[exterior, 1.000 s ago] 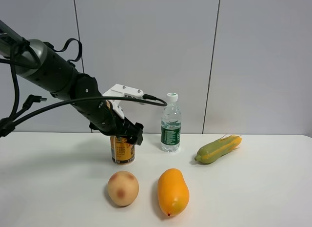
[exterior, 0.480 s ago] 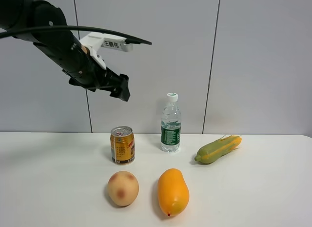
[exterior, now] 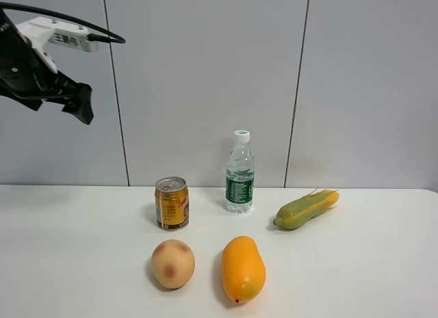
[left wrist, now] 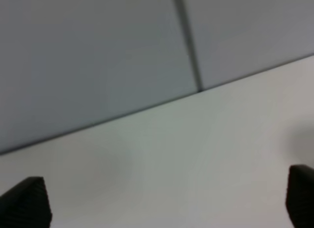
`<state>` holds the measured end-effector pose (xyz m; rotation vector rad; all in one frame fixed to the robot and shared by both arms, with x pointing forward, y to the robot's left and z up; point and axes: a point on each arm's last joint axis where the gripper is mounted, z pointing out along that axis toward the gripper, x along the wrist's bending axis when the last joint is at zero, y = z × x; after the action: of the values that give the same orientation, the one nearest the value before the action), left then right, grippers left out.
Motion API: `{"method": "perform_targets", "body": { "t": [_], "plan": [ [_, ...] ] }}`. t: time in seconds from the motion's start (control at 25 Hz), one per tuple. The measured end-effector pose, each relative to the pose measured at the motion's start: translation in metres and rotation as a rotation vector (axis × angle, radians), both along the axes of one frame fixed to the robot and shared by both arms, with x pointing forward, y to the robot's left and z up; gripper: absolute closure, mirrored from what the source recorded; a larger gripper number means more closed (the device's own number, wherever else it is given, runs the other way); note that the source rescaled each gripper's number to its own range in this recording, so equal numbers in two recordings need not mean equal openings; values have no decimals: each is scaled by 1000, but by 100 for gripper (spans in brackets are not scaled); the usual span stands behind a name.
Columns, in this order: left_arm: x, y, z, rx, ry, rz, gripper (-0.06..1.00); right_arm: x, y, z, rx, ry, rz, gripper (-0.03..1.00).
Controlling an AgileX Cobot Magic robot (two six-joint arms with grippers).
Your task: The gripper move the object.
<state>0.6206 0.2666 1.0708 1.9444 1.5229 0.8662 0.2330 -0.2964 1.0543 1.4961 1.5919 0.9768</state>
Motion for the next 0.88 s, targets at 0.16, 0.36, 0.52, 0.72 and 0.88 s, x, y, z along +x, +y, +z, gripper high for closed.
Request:
{"method": "perform_targets", "body": {
  "t": [0.16,0.36,0.52,0.72,0.88],
  "plan": [
    [-24,26,23,0,-27,68,-4,0,0,0,0,0,0,-3],
    [-75,51,32,-21,-84,146,-4,0,0,0,0,0,0,-3],
    [-127,56,36,-27,-122,173,-4,0,0,0,0,0,0,-3],
    [-198,50,39,-85,-215,190,-5,0,0,0,0,0,0,-3],
    [-254,45,36,-125,-289,194,-5,0,0,0,0,0,0,-3]
  ]
}}
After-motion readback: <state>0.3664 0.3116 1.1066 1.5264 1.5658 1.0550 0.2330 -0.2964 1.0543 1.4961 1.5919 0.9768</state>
